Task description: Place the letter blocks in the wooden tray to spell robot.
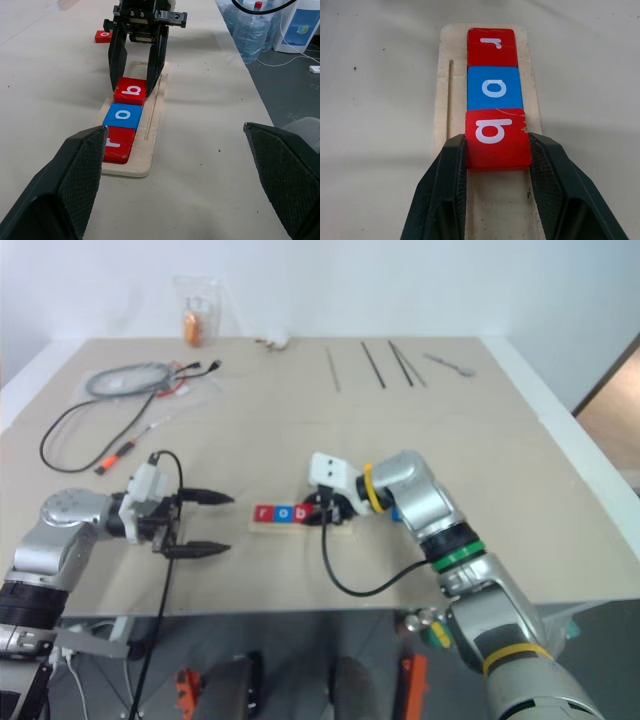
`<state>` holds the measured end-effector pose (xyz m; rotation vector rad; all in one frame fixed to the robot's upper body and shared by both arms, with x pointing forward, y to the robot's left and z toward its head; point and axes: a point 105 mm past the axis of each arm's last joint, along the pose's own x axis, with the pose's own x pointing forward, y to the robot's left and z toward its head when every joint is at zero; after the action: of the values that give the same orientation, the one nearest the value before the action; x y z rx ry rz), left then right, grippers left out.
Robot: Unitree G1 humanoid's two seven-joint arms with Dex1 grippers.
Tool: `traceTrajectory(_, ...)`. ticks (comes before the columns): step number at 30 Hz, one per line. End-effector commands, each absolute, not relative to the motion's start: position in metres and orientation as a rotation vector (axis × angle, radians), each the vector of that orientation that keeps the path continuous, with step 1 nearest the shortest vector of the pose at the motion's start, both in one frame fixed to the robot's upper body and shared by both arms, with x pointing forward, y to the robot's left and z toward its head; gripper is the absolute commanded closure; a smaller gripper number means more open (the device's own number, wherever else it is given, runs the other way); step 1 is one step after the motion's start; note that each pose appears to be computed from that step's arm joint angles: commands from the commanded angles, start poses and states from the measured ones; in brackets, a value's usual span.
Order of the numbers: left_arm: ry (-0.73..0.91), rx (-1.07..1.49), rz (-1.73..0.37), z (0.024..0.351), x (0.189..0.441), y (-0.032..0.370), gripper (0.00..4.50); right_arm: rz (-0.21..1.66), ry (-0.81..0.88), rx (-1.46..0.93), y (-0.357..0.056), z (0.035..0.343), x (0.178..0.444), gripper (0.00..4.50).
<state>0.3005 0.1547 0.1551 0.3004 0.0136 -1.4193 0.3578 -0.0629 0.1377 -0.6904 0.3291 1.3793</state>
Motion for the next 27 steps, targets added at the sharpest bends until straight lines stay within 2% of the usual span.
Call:
traceTrajectory(1, -0.028, 0.325, -1.401, 0.164, 0.301, 0.158, 0.0, 1.376, 0.283, -0.721, -0.06, 0.152, 0.361, 3.3)
traceTrajectory(5, -0.028, 0.326, -1.398, 0.164, 0.301, 0.158, 0.0, 1.377, 0.286, -0.72, -0.059, 0.151, 0.363, 3.3)
traceTrajectory(7, -0.029, 0.326, -1.398, 0.164, 0.301, 0.158, 0.0, 1.363, 0.277, -0.711, -0.058, 0.153, 0.366, 2.24)
traceTrajectory(13, -0.031, 0.331, -1.398, 0.165, 0.302, 0.158, 0.0, 1.374, 0.261, -0.708, -0.06, 0.166, 0.368, 0.15)
traceTrajectory(18, -0.033, 0.329, -1.397, 0.165, 0.304, 0.157, 0.0, 1.363, 0.248, -0.689, -0.066, 0.177, 0.373, 0.06)
traceTrajectory(24, -0.035, 0.327, -1.404, 0.165, 0.305, 0.156, 0.0, 1.283, 0.165, -0.587, -0.076, 0.211, 0.387, 0.06)
traceTrajectory(27, -0.033, 0.328, -1.405, 0.164, 0.304, 0.155, 0.0, 1.255, 0.17, -0.586, -0.079, 0.207, 0.389, 0.06)
